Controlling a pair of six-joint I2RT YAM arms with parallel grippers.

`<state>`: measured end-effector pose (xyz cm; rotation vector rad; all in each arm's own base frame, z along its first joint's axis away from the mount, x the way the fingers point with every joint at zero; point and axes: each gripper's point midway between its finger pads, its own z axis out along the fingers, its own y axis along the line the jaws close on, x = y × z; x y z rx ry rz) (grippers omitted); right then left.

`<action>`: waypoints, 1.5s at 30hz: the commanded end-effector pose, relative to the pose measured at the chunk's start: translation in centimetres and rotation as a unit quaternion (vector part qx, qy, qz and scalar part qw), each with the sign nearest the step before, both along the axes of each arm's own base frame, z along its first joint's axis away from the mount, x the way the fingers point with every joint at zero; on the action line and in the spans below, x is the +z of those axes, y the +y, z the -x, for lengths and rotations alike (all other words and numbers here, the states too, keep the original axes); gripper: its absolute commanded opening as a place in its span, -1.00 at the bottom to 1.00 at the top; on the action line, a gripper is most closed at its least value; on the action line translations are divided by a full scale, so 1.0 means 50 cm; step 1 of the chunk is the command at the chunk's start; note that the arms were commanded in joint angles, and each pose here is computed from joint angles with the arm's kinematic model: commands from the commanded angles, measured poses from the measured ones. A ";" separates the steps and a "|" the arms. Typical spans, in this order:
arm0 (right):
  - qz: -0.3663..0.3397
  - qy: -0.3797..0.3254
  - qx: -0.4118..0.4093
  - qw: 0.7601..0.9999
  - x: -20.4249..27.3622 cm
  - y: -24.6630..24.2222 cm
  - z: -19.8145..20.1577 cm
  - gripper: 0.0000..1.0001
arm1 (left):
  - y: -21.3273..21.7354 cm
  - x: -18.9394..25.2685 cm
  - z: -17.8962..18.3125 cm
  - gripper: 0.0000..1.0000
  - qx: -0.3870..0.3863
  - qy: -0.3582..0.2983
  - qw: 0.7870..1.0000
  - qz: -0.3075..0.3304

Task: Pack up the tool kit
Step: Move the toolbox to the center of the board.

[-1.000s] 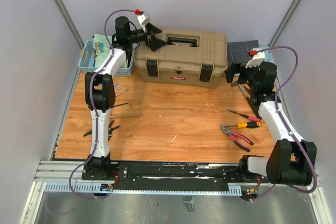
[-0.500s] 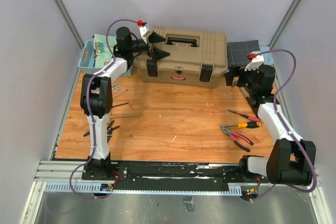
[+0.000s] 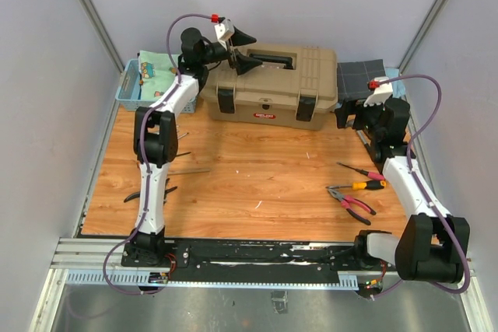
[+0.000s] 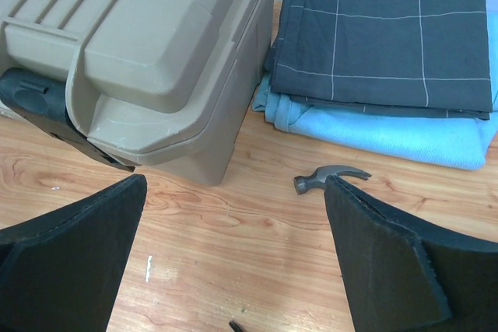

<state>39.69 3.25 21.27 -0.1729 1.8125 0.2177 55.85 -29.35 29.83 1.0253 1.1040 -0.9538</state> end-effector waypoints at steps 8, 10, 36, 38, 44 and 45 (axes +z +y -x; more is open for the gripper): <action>0.015 -0.008 0.002 1.000 0.008 0.004 0.012 0.97 | -0.019 -0.073 -0.007 0.74 -0.002 0.032 0.999 -0.004; 0.011 -0.006 0.002 1.000 0.005 0.005 0.012 0.97 | -0.019 -0.084 -0.012 0.51 0.004 0.039 0.999 -0.004; -0.067 0.013 0.055 0.996 0.016 0.071 0.126 1.00 | 0.051 -0.027 0.152 -1.00 0.256 0.189 0.945 0.079; -0.075 0.020 0.063 0.995 0.018 0.079 0.134 0.99 | 0.049 -0.027 0.169 -0.99 0.282 0.198 0.934 0.090; -0.088 0.040 0.071 0.993 0.012 0.090 0.150 0.98 | 0.057 -0.052 0.203 -0.99 0.356 0.262 0.886 0.139; -0.090 0.041 0.072 0.993 0.011 0.091 0.151 0.98 | 0.064 -0.063 0.205 -0.99 0.371 0.274 0.876 0.142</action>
